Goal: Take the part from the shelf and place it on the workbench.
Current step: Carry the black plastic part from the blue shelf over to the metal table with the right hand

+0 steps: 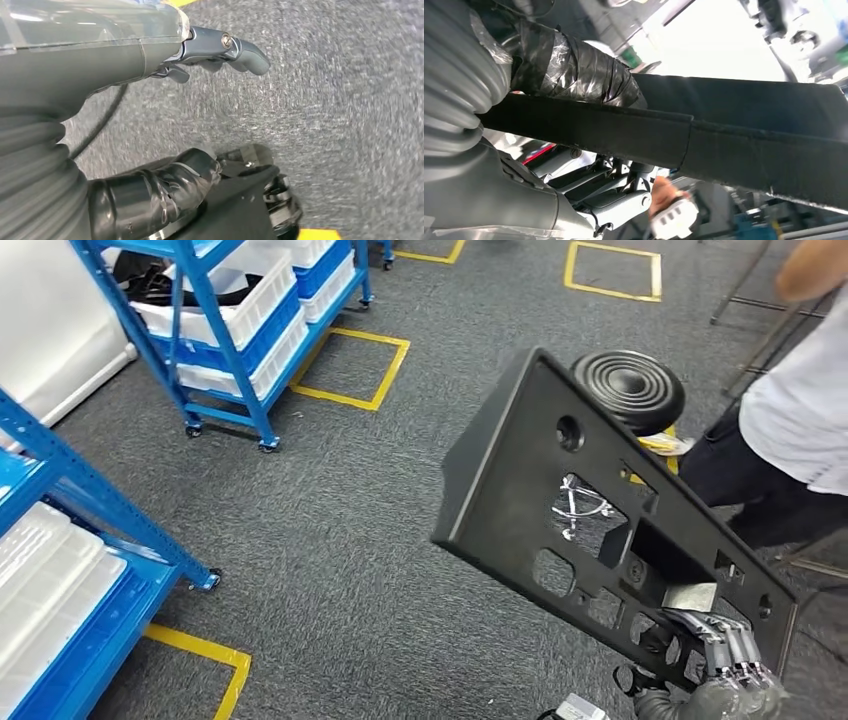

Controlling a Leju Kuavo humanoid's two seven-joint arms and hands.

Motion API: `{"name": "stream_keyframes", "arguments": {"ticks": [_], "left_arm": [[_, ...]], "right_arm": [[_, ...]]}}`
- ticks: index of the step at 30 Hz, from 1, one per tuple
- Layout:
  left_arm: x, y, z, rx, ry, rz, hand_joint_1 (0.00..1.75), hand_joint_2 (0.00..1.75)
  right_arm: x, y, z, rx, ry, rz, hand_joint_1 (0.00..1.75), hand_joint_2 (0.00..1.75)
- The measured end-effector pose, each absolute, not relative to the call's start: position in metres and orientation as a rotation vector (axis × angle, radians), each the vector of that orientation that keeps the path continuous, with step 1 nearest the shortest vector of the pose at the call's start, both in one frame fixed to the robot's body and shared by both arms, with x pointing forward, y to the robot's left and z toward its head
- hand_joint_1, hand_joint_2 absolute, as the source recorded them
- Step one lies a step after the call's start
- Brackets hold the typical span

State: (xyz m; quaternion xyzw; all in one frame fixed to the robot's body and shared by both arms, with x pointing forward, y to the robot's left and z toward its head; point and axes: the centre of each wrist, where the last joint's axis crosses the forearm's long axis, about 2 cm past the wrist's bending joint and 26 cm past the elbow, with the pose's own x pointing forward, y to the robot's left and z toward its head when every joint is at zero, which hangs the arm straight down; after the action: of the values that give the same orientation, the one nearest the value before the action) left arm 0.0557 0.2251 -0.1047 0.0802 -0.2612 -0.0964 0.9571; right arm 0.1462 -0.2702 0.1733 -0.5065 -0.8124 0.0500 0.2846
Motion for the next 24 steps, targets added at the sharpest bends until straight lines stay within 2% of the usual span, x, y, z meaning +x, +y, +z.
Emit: {"name": "stream_keyframes", "arguments": {"ticks": [24], "left_arm": [[0.056, 0.2264, -0.1049, 0.161, -0.53, -0.187, 0.0, 1.75]], "right_arm": [[0.1449, -0.2731, 0.1743, -1.366, -2.173, 0.123, 1.75, 1.75]]}}
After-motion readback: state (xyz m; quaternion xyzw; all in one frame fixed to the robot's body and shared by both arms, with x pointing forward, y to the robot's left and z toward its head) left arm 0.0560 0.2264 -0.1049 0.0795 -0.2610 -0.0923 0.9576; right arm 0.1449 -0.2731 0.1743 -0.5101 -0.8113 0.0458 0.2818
